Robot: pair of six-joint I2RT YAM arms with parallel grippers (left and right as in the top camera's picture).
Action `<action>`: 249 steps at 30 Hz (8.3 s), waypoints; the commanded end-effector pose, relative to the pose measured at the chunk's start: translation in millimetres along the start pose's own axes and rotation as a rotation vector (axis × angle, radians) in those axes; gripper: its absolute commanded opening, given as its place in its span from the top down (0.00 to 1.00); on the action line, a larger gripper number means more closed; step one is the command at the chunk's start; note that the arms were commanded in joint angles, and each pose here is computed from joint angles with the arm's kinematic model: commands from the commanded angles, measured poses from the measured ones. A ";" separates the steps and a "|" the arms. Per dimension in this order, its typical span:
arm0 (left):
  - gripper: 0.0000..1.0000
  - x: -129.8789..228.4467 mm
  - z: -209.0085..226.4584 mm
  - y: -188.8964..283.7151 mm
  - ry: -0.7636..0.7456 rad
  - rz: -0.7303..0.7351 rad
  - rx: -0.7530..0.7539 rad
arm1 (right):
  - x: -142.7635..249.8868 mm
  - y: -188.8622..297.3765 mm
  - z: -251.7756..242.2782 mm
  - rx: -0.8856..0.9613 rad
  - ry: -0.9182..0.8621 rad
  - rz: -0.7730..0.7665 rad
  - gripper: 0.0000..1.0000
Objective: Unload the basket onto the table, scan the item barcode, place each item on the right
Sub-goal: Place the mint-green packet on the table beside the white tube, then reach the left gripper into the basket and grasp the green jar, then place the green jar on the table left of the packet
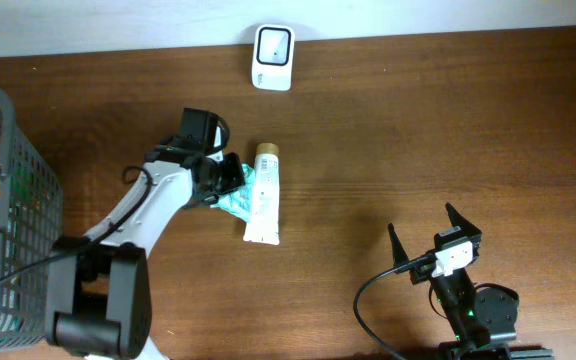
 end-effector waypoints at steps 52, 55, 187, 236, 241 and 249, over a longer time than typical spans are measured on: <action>1.00 28.7 -30.5 -42.6 -0.100 0.154 -0.197 | 1.1 0.1 1.3 -0.008 -0.004 -0.002 0.02; 1.00 10.6 -34.2 -12.3 -0.109 0.090 -0.264 | 1.1 0.1 1.3 -0.008 -0.004 -0.002 0.02; 0.16 -105.5 337.6 158.7 0.406 0.036 -0.458 | 1.1 0.1 1.3 -0.008 -0.004 -0.002 0.02; 0.54 -47.8 2.7 273.0 -0.168 -0.164 -0.200 | 1.1 0.1 1.3 -0.008 -0.004 -0.002 0.02; 0.54 -29.7 -22.0 149.1 -0.278 0.021 -0.183 | 1.1 0.1 1.3 -0.007 -0.004 -0.002 0.02; 0.57 2.4 -8.9 52.4 -0.309 0.026 -0.269 | 1.1 0.1 1.3 -0.008 -0.004 -0.002 0.02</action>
Point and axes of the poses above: each gripper's point midway between its finger pads, its own y axis back along the fingers, its own z axis along the line the jaws close on, x = y × z, the point moved 9 cm from there along y, back along the fingers, and after that the axes turned 1 degree about -y, right-handed, at the moved point
